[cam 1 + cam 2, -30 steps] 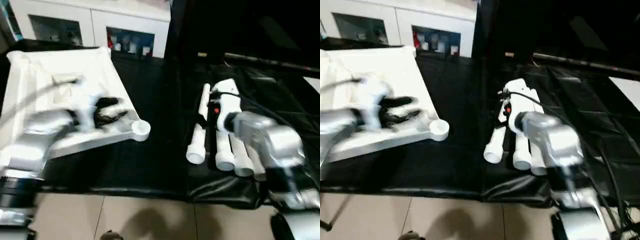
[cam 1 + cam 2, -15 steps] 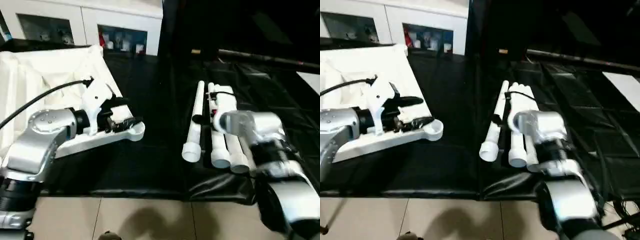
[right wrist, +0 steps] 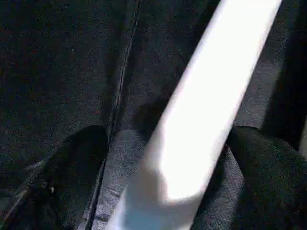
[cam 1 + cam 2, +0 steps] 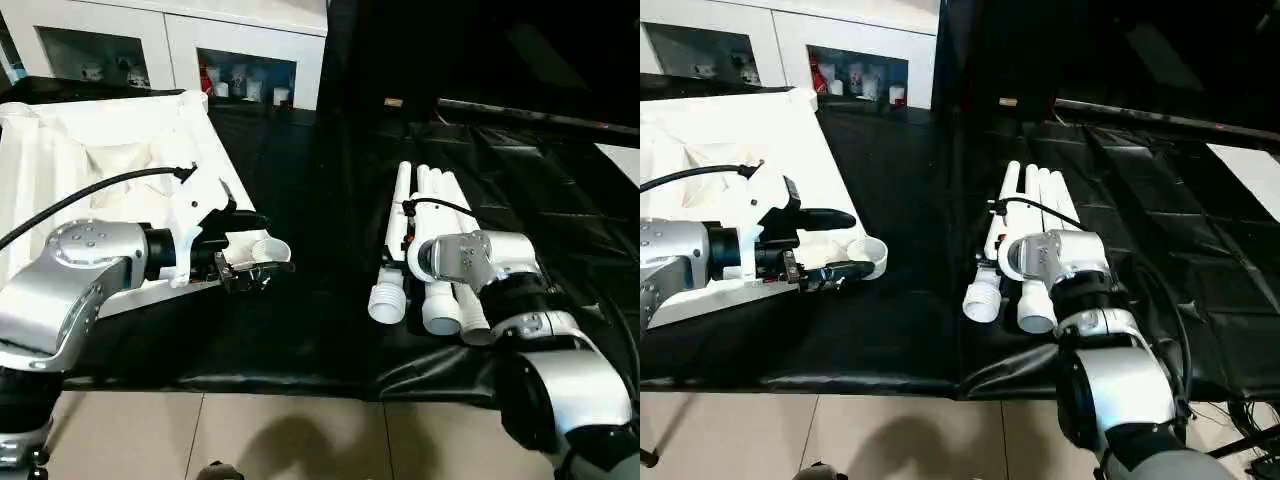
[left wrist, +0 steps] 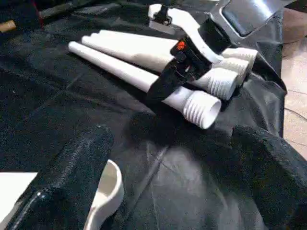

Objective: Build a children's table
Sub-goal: Pick table leg

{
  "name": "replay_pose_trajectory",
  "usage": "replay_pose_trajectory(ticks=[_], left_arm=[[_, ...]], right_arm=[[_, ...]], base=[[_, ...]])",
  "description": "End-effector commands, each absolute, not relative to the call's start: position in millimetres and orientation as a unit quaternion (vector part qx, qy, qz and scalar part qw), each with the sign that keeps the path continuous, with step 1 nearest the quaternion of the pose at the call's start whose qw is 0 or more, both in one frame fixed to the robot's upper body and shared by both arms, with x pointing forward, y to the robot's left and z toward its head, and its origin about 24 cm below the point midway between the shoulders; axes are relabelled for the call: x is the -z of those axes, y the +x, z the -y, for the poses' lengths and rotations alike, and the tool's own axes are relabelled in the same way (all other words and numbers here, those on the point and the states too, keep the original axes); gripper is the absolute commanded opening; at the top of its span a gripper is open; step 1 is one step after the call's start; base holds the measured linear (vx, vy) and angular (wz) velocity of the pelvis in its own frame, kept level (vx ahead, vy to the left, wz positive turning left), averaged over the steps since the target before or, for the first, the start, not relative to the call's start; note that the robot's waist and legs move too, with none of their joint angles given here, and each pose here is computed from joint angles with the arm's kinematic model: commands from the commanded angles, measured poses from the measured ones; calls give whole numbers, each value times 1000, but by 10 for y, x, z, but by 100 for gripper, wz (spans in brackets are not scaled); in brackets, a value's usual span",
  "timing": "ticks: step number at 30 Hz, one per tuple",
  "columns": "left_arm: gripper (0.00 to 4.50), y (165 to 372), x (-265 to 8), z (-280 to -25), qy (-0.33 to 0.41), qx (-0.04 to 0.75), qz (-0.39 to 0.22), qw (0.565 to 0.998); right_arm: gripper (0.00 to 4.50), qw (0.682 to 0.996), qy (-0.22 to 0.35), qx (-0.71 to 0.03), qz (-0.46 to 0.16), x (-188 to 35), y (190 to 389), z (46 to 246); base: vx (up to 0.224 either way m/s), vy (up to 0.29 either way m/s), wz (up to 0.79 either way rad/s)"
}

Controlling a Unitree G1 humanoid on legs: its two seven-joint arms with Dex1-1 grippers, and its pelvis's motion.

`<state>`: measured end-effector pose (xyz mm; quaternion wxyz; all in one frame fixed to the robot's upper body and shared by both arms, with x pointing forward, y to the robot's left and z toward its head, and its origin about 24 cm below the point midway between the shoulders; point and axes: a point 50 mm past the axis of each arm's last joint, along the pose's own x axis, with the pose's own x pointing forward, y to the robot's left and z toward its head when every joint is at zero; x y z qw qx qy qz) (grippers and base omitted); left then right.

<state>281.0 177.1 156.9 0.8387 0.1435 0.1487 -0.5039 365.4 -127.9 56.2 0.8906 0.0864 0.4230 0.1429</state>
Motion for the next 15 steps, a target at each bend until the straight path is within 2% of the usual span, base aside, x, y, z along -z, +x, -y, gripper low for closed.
replay_pose_trajectory(ticks=[1, 10, 13, 15], left_arm=[[448, 2762, -1596, -1726, 146, 517, -153, 829], [450, 2709, -1589, -1741, 149, 519, -171, 824], [450, 2694, -1585, -1743, 148, 519, -176, 823], [450, 2688, -1583, -1744, 147, 519, -177, 823]], right_arm=[[450, 888, 76, -142, -431, -545, 3658, 1276], [372, 878, 99, -133, -449, -396, 3612, 1233], [363, 875, 116, -134, -450, -380, 3606, 1222], [330, 876, 118, -132, -449, -376, 3608, 1224]], base=[[0, 0, 0], [0, 0, 0], [0, 0, 0], [0, 0, 0]])
